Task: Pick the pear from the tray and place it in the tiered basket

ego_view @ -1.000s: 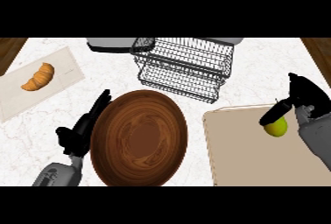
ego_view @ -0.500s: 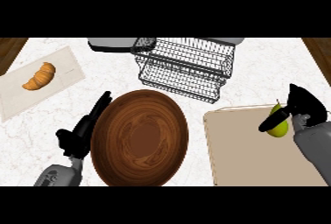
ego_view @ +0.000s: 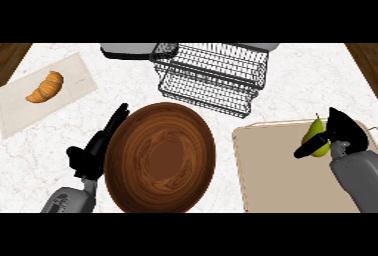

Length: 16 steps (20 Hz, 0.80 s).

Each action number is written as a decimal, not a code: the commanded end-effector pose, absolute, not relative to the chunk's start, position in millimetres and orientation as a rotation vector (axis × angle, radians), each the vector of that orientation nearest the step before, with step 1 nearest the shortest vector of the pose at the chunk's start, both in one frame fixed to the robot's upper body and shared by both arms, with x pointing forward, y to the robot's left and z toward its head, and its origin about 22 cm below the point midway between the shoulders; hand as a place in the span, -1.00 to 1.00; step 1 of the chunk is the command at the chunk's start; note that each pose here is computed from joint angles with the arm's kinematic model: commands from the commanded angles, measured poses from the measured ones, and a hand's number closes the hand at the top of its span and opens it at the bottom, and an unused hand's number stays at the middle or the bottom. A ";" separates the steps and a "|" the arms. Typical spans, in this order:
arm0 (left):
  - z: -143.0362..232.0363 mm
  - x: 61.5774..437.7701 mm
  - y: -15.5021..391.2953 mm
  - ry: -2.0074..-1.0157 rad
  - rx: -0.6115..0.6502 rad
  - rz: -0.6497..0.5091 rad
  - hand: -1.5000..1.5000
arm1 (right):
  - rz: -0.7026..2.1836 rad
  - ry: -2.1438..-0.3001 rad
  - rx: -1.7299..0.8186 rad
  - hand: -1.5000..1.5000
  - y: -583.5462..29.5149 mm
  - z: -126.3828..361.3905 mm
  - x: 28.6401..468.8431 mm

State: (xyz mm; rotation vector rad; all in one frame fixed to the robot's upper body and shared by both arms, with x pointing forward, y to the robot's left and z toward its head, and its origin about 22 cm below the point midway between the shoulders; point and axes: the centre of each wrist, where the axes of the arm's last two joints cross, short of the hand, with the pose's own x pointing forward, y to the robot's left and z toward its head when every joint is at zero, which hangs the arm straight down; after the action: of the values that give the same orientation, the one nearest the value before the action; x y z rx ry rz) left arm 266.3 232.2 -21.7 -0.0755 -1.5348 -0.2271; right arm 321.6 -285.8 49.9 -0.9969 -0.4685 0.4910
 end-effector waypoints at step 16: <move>-14.6 266.1 236.8 -1.540 -0.058 -0.224 0.00 | 0.443 -0.613 -1.082 1.00 -289.5 19.2 334.4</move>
State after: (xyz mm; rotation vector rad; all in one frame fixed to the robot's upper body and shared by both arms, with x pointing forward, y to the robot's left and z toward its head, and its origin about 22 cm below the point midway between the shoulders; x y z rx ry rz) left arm 262.0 243.0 -20.2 -0.0734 -1.5343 -0.2275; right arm 332.8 -291.5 33.7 -1.0751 -0.6106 0.4221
